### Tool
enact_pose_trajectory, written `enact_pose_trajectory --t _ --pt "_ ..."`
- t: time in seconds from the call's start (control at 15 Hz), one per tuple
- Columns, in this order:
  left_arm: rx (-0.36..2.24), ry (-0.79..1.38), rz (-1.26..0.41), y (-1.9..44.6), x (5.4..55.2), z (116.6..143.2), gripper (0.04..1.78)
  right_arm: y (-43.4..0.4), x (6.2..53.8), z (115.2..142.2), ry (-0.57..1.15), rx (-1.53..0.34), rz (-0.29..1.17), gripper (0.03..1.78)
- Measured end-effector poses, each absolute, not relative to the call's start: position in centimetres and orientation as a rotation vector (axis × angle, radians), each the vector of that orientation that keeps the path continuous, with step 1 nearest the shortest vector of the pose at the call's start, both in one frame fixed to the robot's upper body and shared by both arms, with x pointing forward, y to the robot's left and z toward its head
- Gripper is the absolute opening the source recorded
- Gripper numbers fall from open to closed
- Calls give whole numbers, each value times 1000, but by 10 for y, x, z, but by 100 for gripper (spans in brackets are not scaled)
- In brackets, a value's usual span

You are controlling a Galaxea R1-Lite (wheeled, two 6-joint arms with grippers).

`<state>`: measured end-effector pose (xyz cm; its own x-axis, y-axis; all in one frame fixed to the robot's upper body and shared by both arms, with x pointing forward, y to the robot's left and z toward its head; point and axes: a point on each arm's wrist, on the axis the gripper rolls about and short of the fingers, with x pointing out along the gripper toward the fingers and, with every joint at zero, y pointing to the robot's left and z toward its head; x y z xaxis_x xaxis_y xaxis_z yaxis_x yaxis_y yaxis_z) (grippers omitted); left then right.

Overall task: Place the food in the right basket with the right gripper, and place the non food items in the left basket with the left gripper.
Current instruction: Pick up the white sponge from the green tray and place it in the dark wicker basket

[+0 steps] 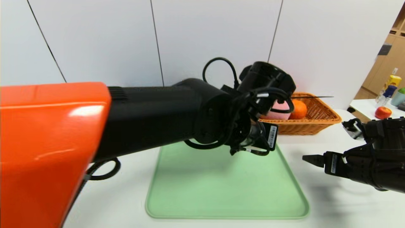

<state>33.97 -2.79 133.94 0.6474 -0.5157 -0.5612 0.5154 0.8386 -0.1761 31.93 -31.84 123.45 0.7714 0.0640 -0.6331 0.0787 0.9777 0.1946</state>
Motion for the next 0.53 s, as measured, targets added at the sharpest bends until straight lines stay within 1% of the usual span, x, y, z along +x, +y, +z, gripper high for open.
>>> enact_pose_trajectory --t 0.13,0.33,0.53 --pt "-34 627 -563 -3 335 1367 101 -318 320 1235 689 214 -8 171" --pt "-89 549 -479 49 349 1407 100 -318 321 1236 686 212 -8 171" --pt "-115 486 -356 102 374 1427 100 -318 323 1234 694 209 -9 171"
